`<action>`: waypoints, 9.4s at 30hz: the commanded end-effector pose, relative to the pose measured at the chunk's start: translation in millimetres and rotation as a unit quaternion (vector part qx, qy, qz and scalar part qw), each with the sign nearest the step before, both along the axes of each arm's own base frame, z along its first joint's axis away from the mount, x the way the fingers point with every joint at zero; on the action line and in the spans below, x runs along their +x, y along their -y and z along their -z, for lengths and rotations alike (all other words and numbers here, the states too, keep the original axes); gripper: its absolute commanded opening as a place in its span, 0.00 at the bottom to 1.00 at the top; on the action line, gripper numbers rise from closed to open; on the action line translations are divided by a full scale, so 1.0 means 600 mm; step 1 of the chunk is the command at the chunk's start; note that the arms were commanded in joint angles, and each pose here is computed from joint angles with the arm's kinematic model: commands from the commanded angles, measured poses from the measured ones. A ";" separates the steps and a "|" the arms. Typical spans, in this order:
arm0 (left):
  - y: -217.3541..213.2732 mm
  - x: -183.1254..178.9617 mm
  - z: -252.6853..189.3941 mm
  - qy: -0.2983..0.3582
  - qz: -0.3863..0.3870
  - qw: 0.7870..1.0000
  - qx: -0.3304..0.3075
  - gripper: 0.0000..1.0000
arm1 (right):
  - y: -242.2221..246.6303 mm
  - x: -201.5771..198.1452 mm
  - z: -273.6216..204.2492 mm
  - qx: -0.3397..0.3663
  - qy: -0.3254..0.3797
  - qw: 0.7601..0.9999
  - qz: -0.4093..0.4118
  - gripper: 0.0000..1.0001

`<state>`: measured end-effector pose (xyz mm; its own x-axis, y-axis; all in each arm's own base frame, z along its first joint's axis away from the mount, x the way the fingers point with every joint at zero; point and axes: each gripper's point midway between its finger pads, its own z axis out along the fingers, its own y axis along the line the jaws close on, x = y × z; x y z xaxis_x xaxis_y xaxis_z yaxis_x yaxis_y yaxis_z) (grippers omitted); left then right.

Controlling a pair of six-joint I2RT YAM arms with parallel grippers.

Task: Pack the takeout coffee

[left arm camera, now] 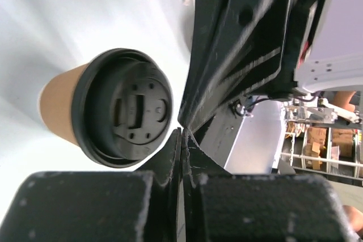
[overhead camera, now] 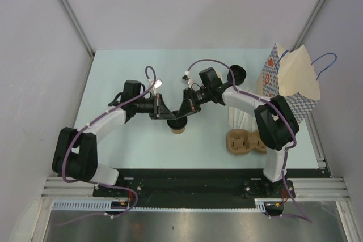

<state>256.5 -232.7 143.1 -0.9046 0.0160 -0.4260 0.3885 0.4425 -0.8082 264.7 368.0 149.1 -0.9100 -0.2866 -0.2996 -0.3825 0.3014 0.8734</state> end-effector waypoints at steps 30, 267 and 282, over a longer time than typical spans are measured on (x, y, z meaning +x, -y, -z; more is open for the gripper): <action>-0.017 0.004 0.140 -0.098 -0.023 0.993 0.060 0.00 | 0.051 0.060 0.209 -0.155 -0.054 0.983 0.087 0.00; -0.125 0.110 -0.035 0.089 -0.091 0.977 0.171 0.43 | -0.018 0.032 -0.030 -0.107 0.254 0.961 0.010 0.04; -0.059 0.097 -0.053 0.204 0.021 0.944 0.260 0.83 | 0.052 0.095 -0.180 -0.076 0.300 0.948 0.075 0.34</action>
<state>310.9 -182.5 157.8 -0.7681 0.2259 -0.5991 0.5302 0.7490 -0.3973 315.2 360.4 220.2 -0.6638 -0.2850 -0.6914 -0.7243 0.4752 0.4996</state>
